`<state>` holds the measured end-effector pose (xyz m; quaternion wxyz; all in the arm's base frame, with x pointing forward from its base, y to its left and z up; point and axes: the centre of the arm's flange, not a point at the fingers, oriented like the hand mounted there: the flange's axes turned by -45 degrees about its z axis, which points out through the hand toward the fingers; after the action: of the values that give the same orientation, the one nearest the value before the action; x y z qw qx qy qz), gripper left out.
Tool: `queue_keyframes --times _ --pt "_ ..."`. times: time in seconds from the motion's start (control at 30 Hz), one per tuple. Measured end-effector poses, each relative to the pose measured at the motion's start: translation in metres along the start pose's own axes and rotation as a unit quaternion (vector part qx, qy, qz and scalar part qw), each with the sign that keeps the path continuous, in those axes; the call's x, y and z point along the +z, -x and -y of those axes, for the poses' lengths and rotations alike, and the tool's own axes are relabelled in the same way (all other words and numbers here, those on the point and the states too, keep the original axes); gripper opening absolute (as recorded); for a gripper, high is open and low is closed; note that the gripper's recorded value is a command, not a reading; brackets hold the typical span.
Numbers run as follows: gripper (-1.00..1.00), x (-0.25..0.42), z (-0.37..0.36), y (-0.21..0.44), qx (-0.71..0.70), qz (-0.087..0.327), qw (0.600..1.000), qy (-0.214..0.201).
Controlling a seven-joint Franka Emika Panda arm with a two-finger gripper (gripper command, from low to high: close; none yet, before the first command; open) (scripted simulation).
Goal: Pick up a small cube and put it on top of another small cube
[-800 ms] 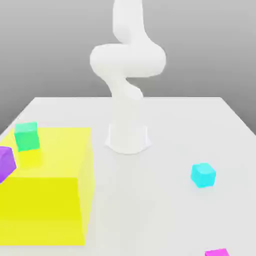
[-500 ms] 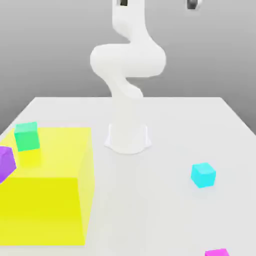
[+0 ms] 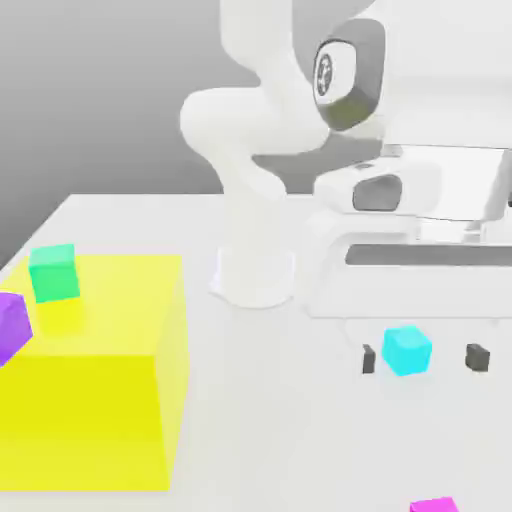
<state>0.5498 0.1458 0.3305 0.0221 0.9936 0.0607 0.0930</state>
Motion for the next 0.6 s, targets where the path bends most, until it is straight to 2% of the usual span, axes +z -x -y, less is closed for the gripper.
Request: queue_keyframes --times 0.23,0.37,0.4,0.6 --pt "0.00 0.113 0.048 0.028 -0.018 0.077 0.997 -0.025" --pt "0.00 0.174 0.059 0.042 -0.019 0.090 0.995 -0.030" --pt "-1.00 0.187 0.060 0.045 -0.020 0.090 0.995 -0.030" --pt "-1.00 0.194 0.061 0.046 -0.020 0.090 0.995 -0.030"
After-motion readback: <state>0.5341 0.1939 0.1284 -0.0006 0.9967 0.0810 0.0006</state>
